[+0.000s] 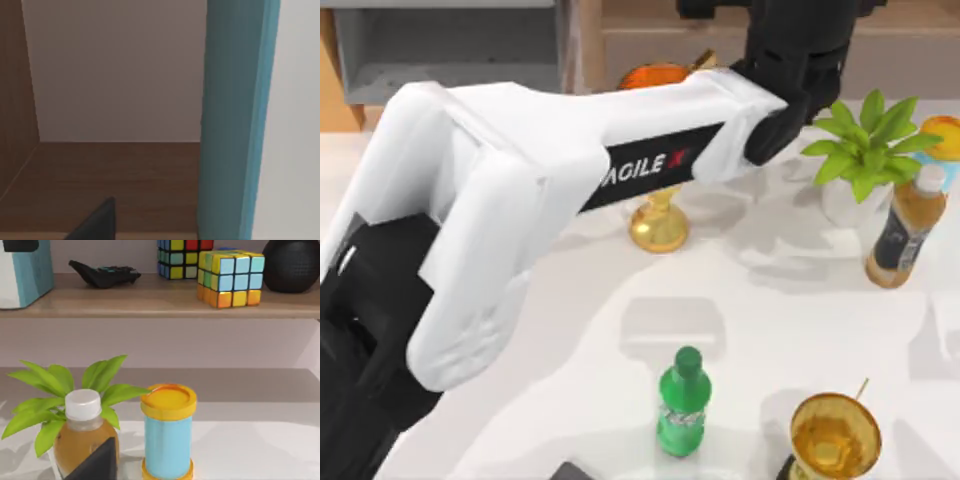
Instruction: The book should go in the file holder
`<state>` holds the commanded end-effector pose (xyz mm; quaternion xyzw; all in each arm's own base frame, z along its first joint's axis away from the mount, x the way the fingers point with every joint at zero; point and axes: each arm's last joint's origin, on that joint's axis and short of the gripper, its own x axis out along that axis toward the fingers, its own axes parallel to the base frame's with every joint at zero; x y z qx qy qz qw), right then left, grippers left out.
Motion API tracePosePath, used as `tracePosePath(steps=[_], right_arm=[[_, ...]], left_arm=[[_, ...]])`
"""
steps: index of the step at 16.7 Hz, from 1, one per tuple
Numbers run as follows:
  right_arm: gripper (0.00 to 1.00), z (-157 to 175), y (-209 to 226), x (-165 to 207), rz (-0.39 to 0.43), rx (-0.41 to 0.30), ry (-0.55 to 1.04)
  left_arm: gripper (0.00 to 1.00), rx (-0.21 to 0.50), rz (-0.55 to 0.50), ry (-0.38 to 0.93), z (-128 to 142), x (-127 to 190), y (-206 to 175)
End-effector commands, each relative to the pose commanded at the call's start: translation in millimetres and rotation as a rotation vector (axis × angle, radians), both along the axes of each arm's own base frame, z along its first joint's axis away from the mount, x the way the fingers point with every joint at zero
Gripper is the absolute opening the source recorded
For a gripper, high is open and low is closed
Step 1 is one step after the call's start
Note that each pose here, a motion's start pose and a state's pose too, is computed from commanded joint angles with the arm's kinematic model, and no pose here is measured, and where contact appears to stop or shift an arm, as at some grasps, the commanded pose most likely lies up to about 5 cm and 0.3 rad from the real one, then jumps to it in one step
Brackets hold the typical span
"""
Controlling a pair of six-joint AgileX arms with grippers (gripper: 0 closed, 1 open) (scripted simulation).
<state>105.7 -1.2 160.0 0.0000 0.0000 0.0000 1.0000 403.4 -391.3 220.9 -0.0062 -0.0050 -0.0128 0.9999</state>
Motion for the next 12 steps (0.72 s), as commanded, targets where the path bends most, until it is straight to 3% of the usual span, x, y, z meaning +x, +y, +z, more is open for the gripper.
tracePosePath(steps=[3, 12], right_arm=[[1.0, 0.0, 0.0, 0.0, 0.0, 0.0, 0.0], [1.0, 0.0, 0.0, 0.0, 0.0, 0.0, 0.0]], left_arm=[[1.0, -0.001, 0.008, -0.001, -16.9, 2.2, -12.1], [1.0, -0.001, 0.008, -0.001, -16.8, 10.7, -11.8]])
